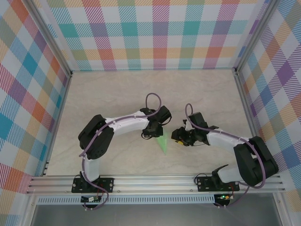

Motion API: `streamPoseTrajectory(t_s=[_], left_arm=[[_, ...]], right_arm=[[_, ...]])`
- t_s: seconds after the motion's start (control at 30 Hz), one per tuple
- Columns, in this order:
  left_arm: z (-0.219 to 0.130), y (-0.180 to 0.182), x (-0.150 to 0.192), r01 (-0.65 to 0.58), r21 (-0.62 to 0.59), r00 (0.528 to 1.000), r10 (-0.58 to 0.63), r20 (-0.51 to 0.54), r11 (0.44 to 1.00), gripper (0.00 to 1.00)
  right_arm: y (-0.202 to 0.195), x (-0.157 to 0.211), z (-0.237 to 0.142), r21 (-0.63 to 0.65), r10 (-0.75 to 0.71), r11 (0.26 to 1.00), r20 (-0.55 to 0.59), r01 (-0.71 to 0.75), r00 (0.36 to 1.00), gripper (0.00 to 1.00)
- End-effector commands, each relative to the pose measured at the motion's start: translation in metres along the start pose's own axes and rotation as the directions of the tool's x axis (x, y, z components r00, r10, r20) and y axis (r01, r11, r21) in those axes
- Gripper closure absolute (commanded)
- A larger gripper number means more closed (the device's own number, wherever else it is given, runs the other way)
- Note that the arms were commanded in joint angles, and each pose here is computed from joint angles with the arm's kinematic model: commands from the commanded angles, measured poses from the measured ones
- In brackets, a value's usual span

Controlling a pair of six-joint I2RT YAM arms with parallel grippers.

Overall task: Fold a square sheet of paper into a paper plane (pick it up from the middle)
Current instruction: Move a paper plane to the center of the table.

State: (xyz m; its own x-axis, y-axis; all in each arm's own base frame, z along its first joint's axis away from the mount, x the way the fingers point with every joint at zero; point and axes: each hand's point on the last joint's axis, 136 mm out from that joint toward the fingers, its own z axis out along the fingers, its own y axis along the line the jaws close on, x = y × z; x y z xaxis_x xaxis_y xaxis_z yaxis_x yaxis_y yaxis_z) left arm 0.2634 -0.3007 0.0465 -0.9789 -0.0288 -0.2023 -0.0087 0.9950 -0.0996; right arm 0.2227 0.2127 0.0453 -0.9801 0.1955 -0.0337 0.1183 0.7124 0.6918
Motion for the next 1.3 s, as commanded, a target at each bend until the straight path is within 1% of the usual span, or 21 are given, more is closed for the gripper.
streamPoseTrajectory(t_s=[0.0,0.13,0.2,0.33,0.5,0.77,0.87,1.27], left_arm=[[-0.018,0.003,-0.010,0.025,0.044,0.997,-0.028,0.066,0.999,0.89],[-0.019,0.007,-0.010,0.034,0.063,0.996,-0.039,0.076,0.997,0.89],[-0.016,0.009,-0.010,0.035,0.062,0.997,-0.039,0.073,0.997,0.91],[-0.013,0.010,-0.009,0.030,0.056,0.997,-0.033,0.066,0.998,0.92],[-0.010,0.011,-0.007,0.028,0.059,0.998,-0.032,0.058,0.998,0.92],[-0.011,0.012,-0.008,0.021,0.059,0.998,-0.025,0.064,0.998,0.92],[-0.010,0.014,-0.008,0.021,0.054,0.998,-0.024,0.063,0.998,0.92],[-0.007,0.012,-0.007,0.032,0.062,0.998,-0.036,0.057,0.998,0.92]], right_arm=[[0.024,-0.005,0.008,-0.045,-0.069,0.997,-0.018,0.068,0.997,0.58],[0.030,-0.003,0.019,-0.029,-0.094,0.995,-0.043,0.093,0.995,0.58],[0.033,0.000,0.024,-0.026,-0.112,0.994,-0.056,0.111,0.992,0.58],[0.023,-0.003,0.026,0.032,-0.106,0.994,-0.043,0.108,0.993,0.56],[0.035,0.000,0.035,-0.040,-0.130,0.991,-0.077,0.127,0.988,0.54],[0.048,0.000,0.043,-0.087,-0.157,0.985,-0.103,0.148,0.982,0.54],[0.051,0.001,0.043,-0.110,-0.171,0.981,-0.093,0.161,0.981,0.54],[0.052,0.013,0.042,-0.160,-0.249,0.960,-0.101,0.232,0.963,0.50]])
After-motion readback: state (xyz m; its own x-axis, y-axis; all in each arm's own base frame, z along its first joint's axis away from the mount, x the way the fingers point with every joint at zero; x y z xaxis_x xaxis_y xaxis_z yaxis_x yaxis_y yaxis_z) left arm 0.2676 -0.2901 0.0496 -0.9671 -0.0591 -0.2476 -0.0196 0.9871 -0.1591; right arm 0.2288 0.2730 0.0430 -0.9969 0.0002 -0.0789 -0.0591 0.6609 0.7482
